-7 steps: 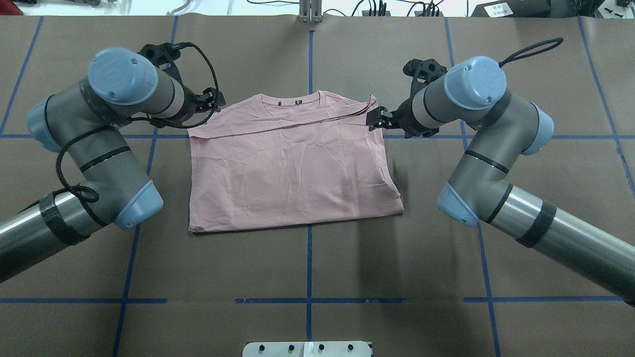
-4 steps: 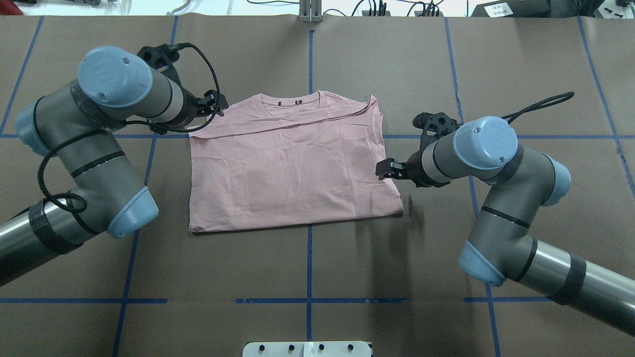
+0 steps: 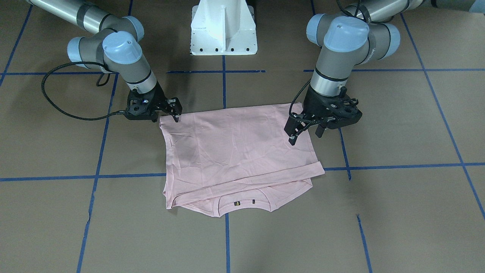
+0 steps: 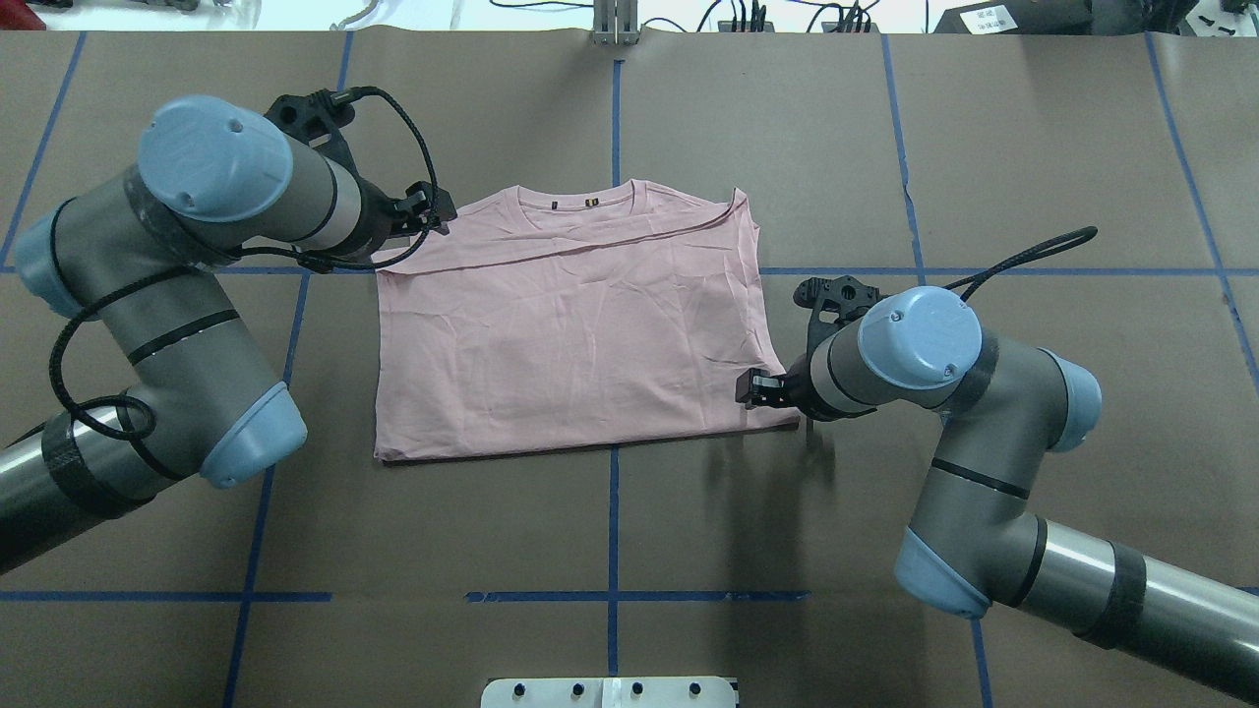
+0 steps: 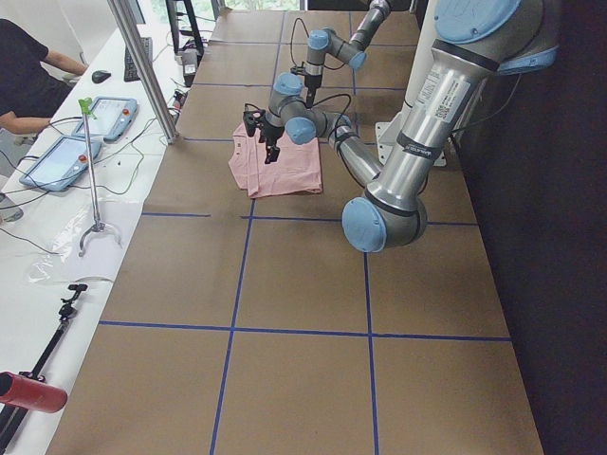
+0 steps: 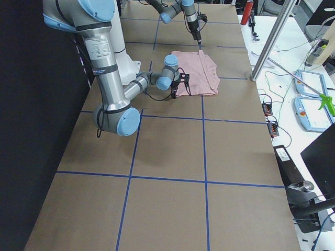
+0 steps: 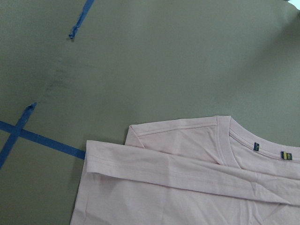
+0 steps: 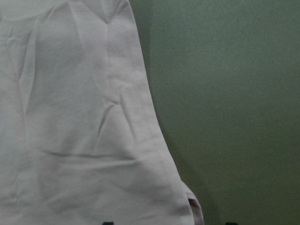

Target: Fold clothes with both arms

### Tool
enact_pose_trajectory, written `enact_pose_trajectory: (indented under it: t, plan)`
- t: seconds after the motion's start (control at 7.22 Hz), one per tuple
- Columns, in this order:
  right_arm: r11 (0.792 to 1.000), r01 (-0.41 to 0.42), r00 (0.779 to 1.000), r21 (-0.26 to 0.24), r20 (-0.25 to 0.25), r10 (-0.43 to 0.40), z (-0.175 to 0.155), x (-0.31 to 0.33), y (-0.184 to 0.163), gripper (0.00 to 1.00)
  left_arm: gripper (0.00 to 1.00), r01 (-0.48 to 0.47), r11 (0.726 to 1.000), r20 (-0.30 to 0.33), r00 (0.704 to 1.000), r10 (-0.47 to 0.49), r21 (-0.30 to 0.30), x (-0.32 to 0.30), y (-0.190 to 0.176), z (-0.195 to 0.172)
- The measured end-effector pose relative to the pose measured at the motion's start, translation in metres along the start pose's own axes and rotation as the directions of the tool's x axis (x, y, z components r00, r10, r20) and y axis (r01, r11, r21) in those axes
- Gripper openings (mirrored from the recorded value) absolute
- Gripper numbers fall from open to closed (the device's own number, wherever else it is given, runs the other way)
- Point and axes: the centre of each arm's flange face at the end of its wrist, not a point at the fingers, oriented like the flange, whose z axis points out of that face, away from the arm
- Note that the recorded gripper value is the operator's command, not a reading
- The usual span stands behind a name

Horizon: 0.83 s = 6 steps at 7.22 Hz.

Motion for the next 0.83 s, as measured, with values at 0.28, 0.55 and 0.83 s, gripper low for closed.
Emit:
enact_pose_trajectory:
  t: [0.28,0.55,0.83]
  plan:
    - [1.000,0.007,1.000,-0.004,-0.004,-0.007,0.000,0.000,-0.001,0.00,1.00,0.001,1.000,0.006,1.000,-0.001,-0.002,-0.004,0.001,0.002]
    - [1.000,0.003,1.000,0.000,-0.004,-0.003,-0.003,0.003,-0.008,0.00,1.00,0.000,1.000,0.010,1.000,0.000,-0.004,-0.006,0.003,0.003]
    - [1.000,-0.001,1.000,0.001,0.003,0.001,-0.010,0.005,-0.010,0.00,1.00,-0.001,1.000,0.009,1.000,0.001,-0.006,-0.006,0.004,0.003]
